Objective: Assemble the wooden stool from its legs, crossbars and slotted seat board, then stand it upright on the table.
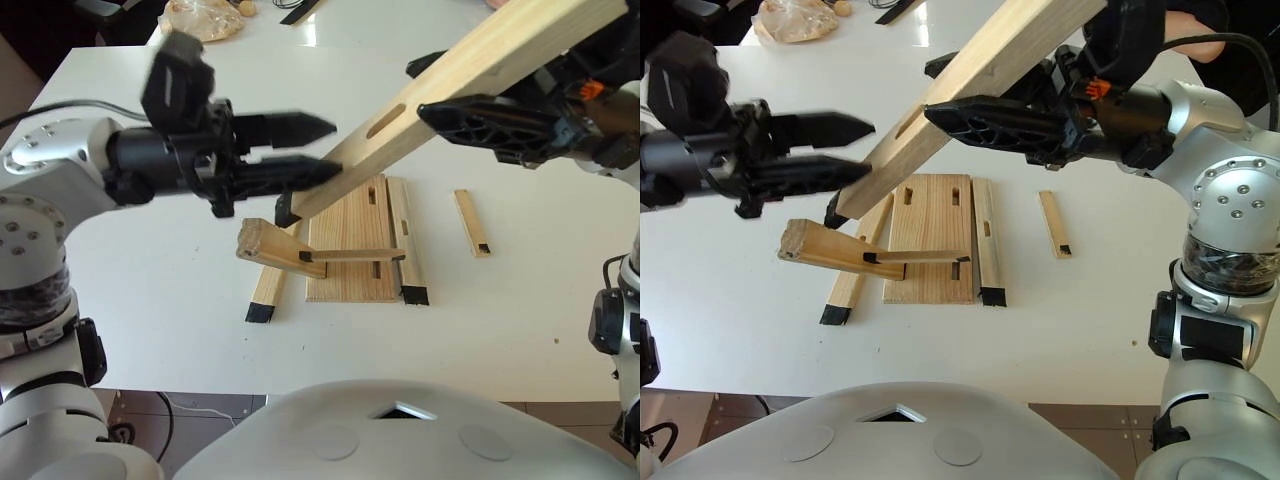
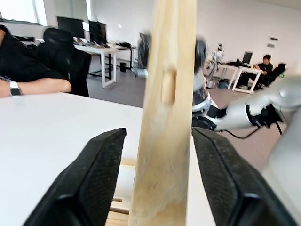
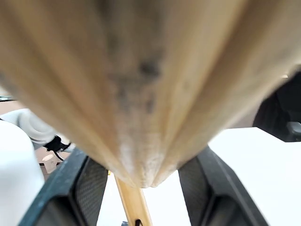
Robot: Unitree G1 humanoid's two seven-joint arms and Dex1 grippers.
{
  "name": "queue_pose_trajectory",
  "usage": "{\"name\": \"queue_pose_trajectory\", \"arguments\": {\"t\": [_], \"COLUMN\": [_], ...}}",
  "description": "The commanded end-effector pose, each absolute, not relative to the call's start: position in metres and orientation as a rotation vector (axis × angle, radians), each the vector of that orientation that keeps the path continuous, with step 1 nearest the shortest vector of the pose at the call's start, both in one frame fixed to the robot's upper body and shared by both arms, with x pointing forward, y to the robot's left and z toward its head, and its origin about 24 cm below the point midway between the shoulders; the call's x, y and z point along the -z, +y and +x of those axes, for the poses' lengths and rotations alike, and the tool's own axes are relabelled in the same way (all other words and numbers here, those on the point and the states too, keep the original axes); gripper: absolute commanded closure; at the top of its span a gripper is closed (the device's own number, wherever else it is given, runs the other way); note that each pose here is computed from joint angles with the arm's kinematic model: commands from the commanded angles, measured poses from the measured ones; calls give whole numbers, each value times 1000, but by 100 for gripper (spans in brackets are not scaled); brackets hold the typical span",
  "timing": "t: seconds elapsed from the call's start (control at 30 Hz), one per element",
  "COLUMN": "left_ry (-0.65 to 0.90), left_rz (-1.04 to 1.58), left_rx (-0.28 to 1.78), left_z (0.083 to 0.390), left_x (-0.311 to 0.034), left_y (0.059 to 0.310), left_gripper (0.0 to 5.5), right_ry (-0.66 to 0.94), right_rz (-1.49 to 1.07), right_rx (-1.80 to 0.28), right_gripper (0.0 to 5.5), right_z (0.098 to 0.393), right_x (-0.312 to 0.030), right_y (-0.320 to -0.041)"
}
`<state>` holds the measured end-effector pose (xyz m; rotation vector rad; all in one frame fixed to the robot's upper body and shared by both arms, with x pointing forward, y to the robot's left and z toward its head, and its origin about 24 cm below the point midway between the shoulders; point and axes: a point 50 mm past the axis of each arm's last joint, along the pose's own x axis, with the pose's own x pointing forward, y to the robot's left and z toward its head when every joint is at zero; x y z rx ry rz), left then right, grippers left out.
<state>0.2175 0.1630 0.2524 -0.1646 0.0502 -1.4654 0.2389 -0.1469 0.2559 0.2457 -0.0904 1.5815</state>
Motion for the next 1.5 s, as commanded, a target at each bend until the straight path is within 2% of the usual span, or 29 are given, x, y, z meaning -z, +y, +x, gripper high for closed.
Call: {"name": "queue_pose_trajectory", "arguments": {"t": [0.03,0.17,0.27,0.37,0.5,0.6,0.73,0.9,1.17,1.5], "left_ry": [-51,-71,-11,61,122,124,53,-27,2,-58], "left_rz": [-228,-227,-144,-22,42,22,-78,-238,-232,-315], "left_rx": [1388,1200,1045,974,959,972,924,870,871,818], "left_z": [229,253,271,278,282,282,292,301,300,305], "left_x": [-269,-267,-243,-213,-187,-183,-195,-217,-212,-222], "left_y": [163,172,187,192,182,174,171,181,182,190], "left_gripper": [213,150,101,42,40,40,40,40,40,40], "right_ry": [-195,-244,-233,-281,-411,-440,-379,-291,-249,-190], "right_rz": [233,186,88,108,254,343,350,327,280,216], "right_rx": [-1504,-1382,-1236,-1134,-1082,-1132,-1228,-1257,-1273,-1271], "right_gripper": [349,349,349,349,349,349,349,349,349,349], "right_z": [248,260,274,287,295,291,277,272,268,271], "right_x": [-270,-275,-269,-269,-288,-294,-282,-263,-253,-240], "right_y": [-156,-168,-181,-183,-174,-156,-138,-134,-136,-139]}}
